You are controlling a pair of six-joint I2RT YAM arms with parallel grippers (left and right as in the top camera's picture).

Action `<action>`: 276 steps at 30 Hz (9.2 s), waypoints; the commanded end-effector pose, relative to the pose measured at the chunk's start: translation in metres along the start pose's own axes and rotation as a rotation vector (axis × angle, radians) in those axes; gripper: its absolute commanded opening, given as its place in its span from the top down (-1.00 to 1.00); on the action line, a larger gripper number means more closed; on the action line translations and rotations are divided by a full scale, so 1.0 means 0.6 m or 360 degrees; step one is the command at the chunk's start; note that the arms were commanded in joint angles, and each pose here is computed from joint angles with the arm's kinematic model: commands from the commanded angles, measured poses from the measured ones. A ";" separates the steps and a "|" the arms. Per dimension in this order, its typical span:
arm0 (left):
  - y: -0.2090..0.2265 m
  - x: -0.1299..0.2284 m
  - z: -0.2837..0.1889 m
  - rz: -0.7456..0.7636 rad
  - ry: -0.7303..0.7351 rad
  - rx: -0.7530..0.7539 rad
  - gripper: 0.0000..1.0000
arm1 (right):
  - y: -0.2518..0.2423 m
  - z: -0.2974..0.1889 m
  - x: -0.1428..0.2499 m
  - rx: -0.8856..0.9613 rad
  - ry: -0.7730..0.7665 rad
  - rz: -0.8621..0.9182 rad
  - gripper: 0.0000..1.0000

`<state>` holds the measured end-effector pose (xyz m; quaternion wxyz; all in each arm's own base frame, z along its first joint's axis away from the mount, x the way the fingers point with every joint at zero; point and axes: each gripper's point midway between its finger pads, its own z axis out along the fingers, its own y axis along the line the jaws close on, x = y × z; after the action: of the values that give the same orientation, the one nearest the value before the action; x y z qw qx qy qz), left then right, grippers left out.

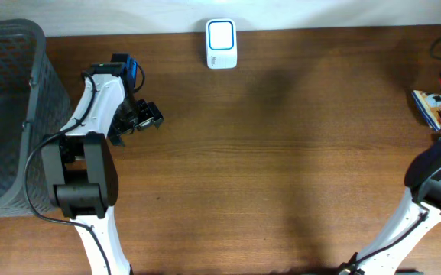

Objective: Scan the item barcode

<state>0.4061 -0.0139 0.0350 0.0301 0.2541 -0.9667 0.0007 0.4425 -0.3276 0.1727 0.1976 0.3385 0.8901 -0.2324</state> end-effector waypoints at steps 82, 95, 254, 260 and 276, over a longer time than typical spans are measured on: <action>0.005 0.000 0.005 -0.0015 0.0009 -0.0019 -0.98 | 0.202 -0.376 0.506 -0.1262 -0.0296 -0.0525 -0.97; 0.005 0.000 0.005 -0.0015 0.0009 -0.0019 -0.98 | 0.179 -0.446 0.566 -0.1848 -0.1342 -0.0622 -0.97; 0.141 0.240 -0.187 0.0930 -0.2472 0.0464 -0.98 | 0.158 -0.353 0.533 -0.1446 -0.1590 -0.0392 -0.97; 0.178 0.221 -0.191 0.0405 -0.2416 0.0616 -0.98 | 0.158 -0.353 0.533 -0.1446 -0.1590 -0.0392 -0.97; 0.166 0.227 -0.187 0.0646 -0.2441 0.0495 -0.98 | 0.158 -0.353 0.533 -0.1446 -0.1590 -0.0392 -0.97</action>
<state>0.2456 0.0117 0.1592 -0.6802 0.0395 -0.7318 -0.0183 0.2456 0.0170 0.1584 0.6798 -0.0321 0.7324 0.0203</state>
